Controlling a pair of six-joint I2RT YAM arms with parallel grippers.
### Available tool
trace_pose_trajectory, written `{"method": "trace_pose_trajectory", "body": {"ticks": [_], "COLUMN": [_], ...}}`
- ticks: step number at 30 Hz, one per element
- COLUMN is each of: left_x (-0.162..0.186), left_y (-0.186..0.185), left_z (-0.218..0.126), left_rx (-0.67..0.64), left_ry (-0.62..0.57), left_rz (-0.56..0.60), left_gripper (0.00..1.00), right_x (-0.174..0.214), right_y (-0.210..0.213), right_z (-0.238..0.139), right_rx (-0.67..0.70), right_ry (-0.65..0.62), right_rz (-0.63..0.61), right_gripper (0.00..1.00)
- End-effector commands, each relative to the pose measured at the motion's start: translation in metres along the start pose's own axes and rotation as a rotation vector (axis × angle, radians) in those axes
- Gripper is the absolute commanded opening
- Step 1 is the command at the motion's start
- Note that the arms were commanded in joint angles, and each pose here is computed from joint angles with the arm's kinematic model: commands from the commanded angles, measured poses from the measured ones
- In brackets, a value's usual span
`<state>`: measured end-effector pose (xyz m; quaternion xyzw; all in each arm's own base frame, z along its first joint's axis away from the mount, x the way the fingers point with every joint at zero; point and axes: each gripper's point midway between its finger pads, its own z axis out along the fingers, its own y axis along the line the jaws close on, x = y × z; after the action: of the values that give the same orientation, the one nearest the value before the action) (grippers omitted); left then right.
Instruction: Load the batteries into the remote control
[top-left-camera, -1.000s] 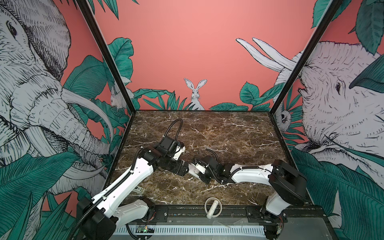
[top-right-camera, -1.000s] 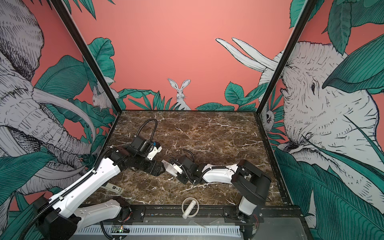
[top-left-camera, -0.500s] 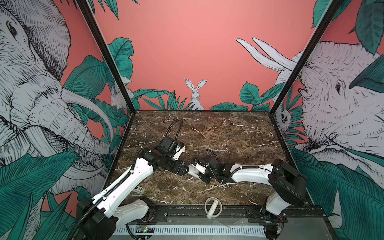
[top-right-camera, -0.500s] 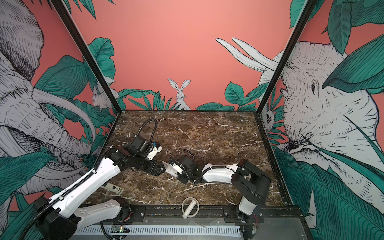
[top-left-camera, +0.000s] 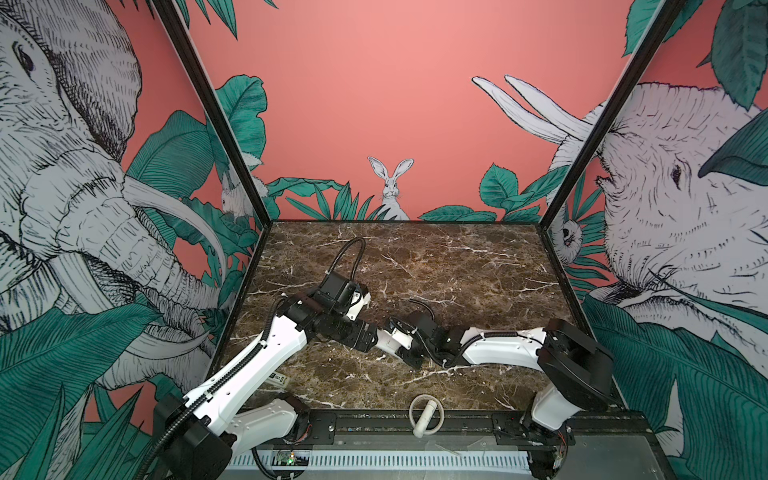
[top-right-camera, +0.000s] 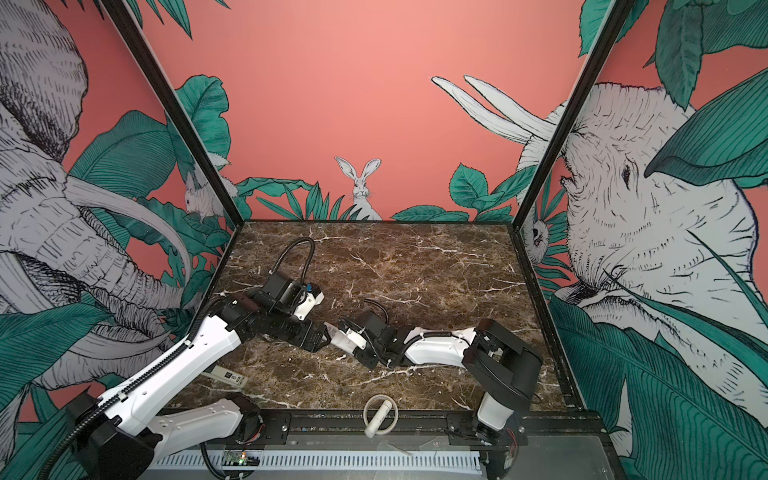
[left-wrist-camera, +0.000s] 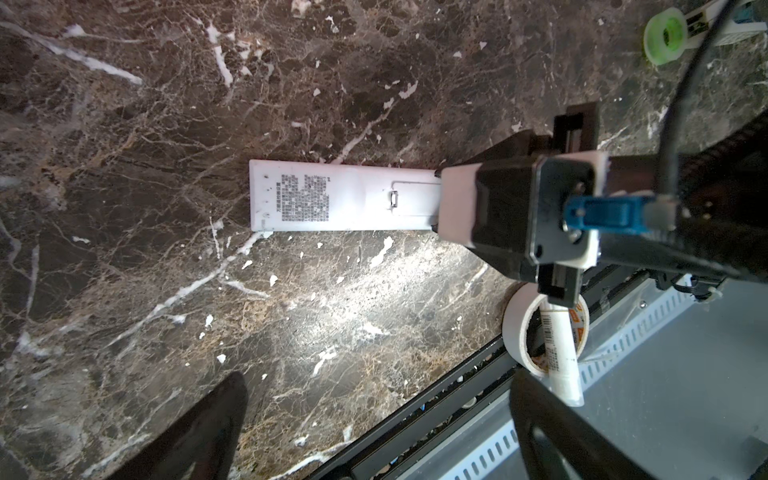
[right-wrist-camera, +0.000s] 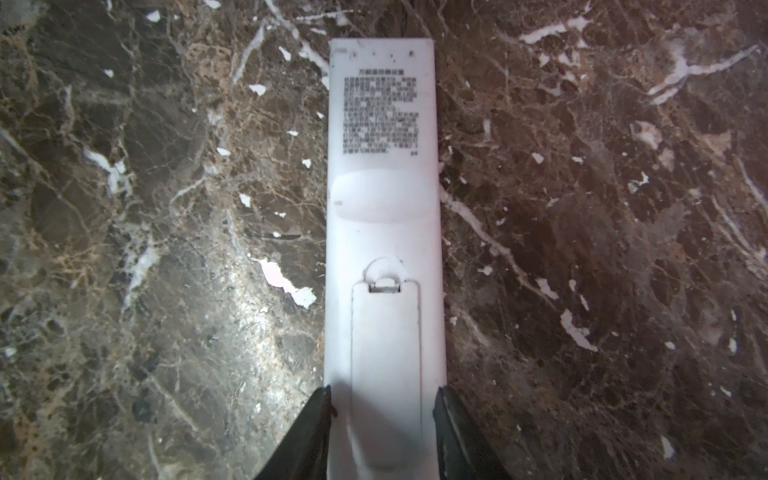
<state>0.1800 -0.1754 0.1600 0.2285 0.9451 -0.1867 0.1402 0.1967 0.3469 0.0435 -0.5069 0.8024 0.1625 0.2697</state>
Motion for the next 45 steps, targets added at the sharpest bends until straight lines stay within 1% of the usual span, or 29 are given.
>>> {"method": "trace_pose_trajectory", "body": {"ticks": [1, 3, 4, 6, 8, 12, 13, 16, 21, 27, 29, 31, 37, 40, 42, 45], "left_x": [0.004, 0.003, 0.003, 0.002, 0.002, 0.001, 0.001, 0.001, -0.001, -0.003, -0.005, -0.006, -0.011, -0.012, -0.013, -0.013], "left_y": [0.004, 0.004, 0.004, 0.005, 0.007, 0.009, 0.010, 0.009, 0.009, 0.009, 0.009, 0.012, 0.032, 0.037, 0.037, 0.038], "left_z": [0.001, 0.000, 0.000, 0.000, -0.001, -0.003, -0.003, -0.003, -0.003, -0.001, 0.000, 0.001, -0.001, -0.002, -0.002, -0.003], "left_rx": [-0.014, -0.015, -0.016, -0.023, -0.035, -0.046, -0.048, -0.048, -0.045, -0.044, -0.046, -0.061, -0.169, -0.183, -0.180, -0.183], "left_ry": [0.000, -0.003, -0.003, -0.007, -0.014, -0.029, -0.029, -0.028, -0.036, -0.039, -0.043, -0.049, -0.094, -0.105, -0.113, -0.117], "left_rz": [-0.002, 0.000, -0.001, -0.001, -0.002, 0.000, -0.002, 0.000, 0.002, 0.004, 0.003, -0.001, -0.045, -0.065, -0.069, -0.071], "left_gripper": [0.99, 0.99, 0.99, 0.99, 0.99, 0.99, 0.99, 0.99, 0.99, 0.99, 0.99, 0.99, 0.99, 0.99, 0.99, 0.99], "right_x": [-0.017, -0.020, -0.032, -0.039, -0.044, -0.049, -0.043, -0.039, -0.025, -0.004, -0.003, -0.004, -0.006, -0.002, 0.001, 0.005], "right_y": [0.002, 0.003, 0.003, 0.001, -0.004, -0.006, -0.007, -0.007, -0.007, -0.003, -0.003, -0.005, -0.001, 0.003, 0.004, 0.003], "right_z": [-0.013, -0.014, -0.026, -0.030, -0.031, -0.029, -0.021, -0.011, 0.005, 0.014, 0.012, 0.007, -0.003, -0.002, 0.001, 0.006], "right_rx": [-0.024, -0.032, -0.031, -0.031, -0.032, -0.041, -0.043, -0.046, -0.049, -0.052, -0.042, -0.031, -0.043, -0.050, -0.041, -0.022], "right_ry": [-0.036, -0.039, -0.076, -0.095, -0.100, -0.093, -0.064, -0.035, 0.021, 0.093, 0.098, 0.090, 0.065, 0.080, 0.095, 0.116], "right_rz": [-0.002, 0.002, 0.003, 0.016, 0.043, 0.063, 0.069, 0.081, 0.109, 0.127, 0.124, 0.128, 0.115, 0.101, 0.093, 0.084], "right_gripper": [0.46, 0.48, 0.49, 0.47, 0.38, 0.23, 0.20, 0.15, 0.12, 0.13, 0.16, 0.25, 0.61, 0.71, 0.74, 0.75]}}
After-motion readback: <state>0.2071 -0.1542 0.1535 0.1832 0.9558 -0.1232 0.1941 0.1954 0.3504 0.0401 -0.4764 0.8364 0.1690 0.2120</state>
